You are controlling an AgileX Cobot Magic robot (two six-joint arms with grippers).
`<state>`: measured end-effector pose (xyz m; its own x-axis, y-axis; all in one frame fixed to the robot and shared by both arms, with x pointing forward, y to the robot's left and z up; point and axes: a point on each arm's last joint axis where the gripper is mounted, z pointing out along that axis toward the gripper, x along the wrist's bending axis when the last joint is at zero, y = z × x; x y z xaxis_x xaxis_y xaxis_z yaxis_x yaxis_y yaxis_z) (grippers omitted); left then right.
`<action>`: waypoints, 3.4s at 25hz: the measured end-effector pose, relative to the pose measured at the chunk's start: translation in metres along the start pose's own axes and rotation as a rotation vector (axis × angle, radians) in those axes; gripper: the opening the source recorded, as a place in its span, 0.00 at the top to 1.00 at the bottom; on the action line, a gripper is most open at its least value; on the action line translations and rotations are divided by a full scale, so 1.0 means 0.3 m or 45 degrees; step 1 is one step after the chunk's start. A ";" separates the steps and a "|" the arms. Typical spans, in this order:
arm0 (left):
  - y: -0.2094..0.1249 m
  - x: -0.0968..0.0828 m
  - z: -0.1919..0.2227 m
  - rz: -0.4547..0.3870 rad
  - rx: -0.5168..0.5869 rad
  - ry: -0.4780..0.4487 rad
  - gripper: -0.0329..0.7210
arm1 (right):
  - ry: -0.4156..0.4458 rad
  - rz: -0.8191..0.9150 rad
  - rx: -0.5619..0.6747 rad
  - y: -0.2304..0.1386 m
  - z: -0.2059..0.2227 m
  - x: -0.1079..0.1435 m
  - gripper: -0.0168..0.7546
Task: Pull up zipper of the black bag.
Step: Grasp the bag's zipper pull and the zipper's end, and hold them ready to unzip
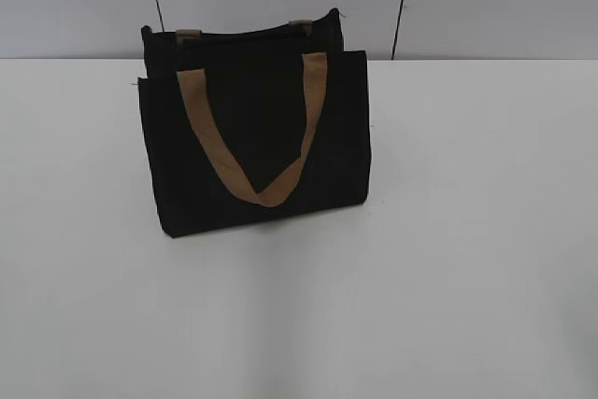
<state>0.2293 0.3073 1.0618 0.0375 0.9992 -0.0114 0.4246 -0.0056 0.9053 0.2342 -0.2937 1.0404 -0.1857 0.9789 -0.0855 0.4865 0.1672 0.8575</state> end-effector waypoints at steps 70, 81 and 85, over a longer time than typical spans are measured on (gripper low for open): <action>0.006 -0.244 1.208 0.401 -0.174 -0.709 0.45 | -0.001 -0.001 0.000 0.000 0.000 0.000 0.37; -0.042 -0.291 1.245 0.394 -0.147 -0.804 0.52 | -0.001 -0.001 0.000 0.000 0.000 0.000 0.37; -0.037 -0.298 1.247 0.356 -0.184 -0.802 0.57 | -0.001 -0.001 0.000 0.000 0.000 0.000 0.37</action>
<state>0.5598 0.2037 0.8940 0.6631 0.7481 0.0260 0.2000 -0.2105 0.9569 0.2342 -0.2938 1.0404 -0.1852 0.9789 -0.0864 0.4866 0.1677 0.8574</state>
